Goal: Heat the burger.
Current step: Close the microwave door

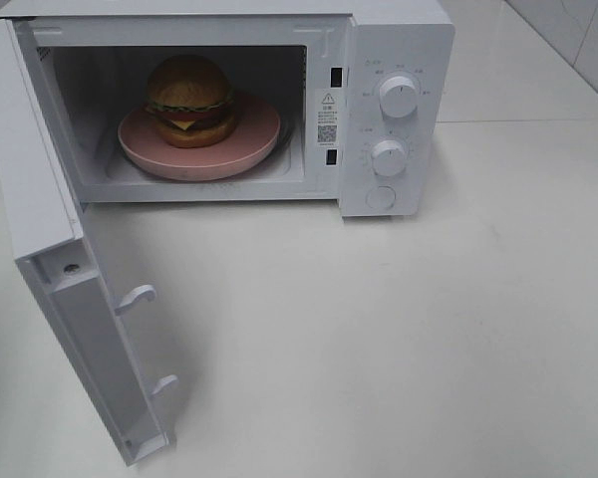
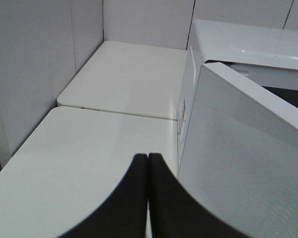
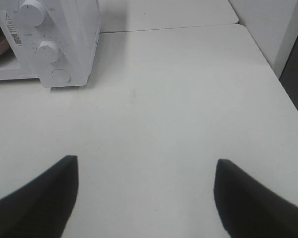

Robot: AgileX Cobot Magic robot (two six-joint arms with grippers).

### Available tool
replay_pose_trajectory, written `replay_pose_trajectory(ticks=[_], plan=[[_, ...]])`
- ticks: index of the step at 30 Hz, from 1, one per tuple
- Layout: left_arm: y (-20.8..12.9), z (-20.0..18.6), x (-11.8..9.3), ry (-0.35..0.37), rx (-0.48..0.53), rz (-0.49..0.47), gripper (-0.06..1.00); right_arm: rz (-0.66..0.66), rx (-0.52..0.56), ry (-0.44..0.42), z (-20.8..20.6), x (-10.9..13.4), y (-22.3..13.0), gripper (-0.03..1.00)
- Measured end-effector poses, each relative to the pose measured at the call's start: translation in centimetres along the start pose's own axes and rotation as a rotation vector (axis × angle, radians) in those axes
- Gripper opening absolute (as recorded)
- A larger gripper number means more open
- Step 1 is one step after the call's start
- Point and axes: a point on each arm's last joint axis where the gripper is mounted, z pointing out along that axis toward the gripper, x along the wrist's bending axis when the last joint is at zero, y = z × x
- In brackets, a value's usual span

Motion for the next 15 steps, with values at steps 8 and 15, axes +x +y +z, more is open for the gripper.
replay_pose_trajectory(ticks=[8,15], plan=[[-0.6,1.1,0.2,0.01,-0.11,0.009,0.0,0.0,0.0,0.0,0.0,0.0,0.0,0.73],[-2.1,2.9,0.2,-0.004,-0.083,0.049,0.0,0.0,0.0,0.0,0.0,0.0,0.0,0.73]])
